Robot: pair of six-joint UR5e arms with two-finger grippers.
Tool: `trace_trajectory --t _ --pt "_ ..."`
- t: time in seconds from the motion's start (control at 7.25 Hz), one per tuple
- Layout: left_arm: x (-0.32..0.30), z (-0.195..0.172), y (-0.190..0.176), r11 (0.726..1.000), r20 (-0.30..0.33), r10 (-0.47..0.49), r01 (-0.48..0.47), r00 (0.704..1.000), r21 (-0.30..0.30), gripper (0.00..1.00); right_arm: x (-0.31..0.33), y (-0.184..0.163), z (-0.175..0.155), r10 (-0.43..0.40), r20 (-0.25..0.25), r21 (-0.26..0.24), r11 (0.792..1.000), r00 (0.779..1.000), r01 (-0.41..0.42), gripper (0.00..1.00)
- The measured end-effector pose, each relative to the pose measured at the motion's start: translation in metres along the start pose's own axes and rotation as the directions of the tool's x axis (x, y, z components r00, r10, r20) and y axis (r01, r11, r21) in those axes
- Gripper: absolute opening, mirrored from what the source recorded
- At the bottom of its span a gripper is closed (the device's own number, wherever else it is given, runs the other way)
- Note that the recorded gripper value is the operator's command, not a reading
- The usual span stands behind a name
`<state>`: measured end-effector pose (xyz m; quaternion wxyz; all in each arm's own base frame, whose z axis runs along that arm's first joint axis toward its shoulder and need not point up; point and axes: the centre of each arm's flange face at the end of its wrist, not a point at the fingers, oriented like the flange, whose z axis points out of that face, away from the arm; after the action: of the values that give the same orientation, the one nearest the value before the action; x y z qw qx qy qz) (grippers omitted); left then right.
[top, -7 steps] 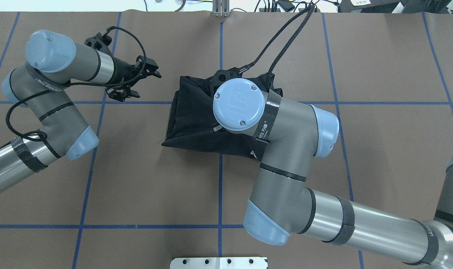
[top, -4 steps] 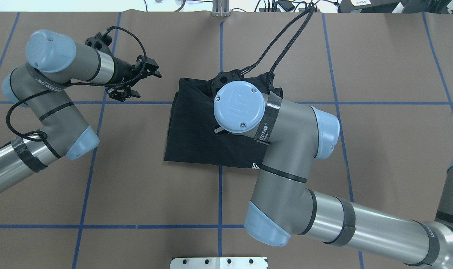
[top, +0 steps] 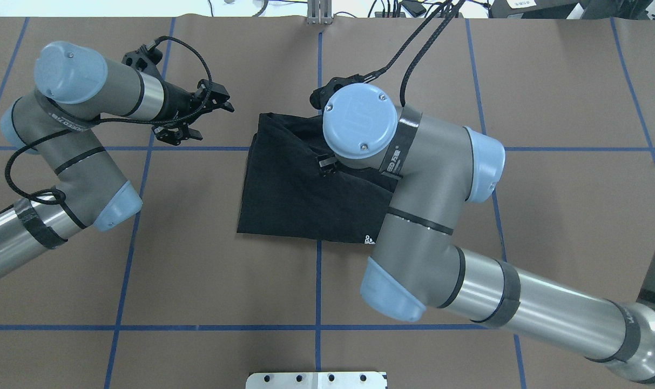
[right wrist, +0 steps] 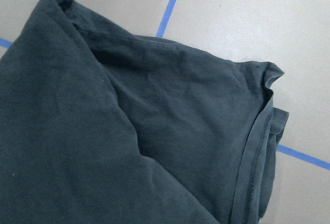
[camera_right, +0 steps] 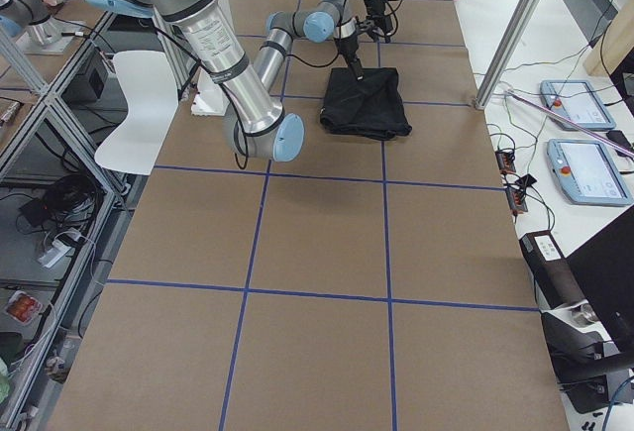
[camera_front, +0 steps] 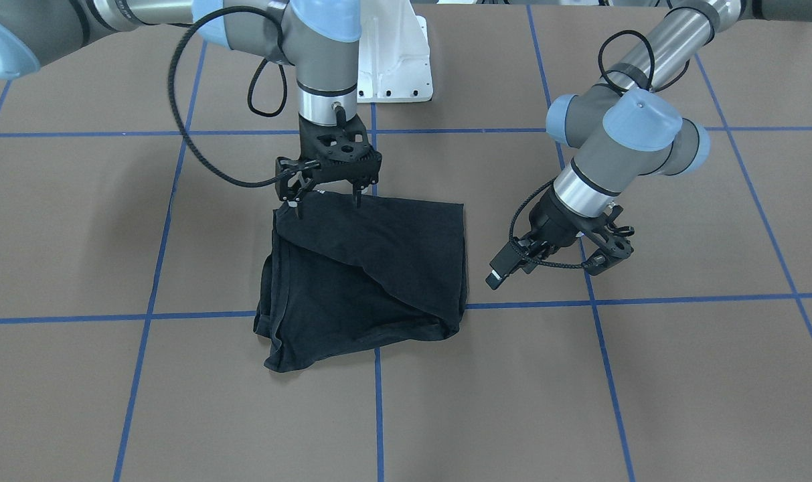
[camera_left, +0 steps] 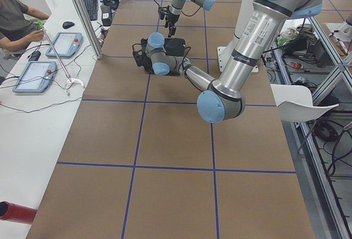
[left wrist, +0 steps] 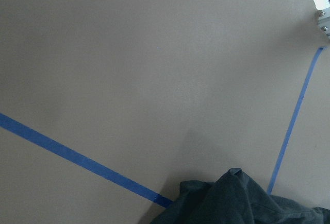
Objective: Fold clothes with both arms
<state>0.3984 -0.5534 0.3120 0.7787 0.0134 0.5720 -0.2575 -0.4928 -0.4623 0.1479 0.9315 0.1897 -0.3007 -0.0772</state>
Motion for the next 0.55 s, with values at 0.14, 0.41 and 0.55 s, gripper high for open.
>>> trace_trajectory --t 0.14,0.41,0.55 --pt "-0.020 -0.016 -0.004 0.995 0.005 0.099 -0.099 0.995 0.006 1.00 0.036 -0.023 -0.006 0.052 0.004 -0.045 0.998 0.999 -0.052 1.00" --pt "-0.088 -0.067 -0.022 0.944 0.055 0.327 -0.329 0.944 0.035 1.00 0.129 -0.057 -0.013 0.088 0.005 -0.119 0.989 0.996 -0.087 1.00" --pt "-0.119 -0.089 -0.036 0.910 0.093 0.405 -0.411 0.909 0.050 1.00 0.179 -0.065 -0.010 0.072 0.004 -0.144 0.987 0.997 -0.070 1.00"
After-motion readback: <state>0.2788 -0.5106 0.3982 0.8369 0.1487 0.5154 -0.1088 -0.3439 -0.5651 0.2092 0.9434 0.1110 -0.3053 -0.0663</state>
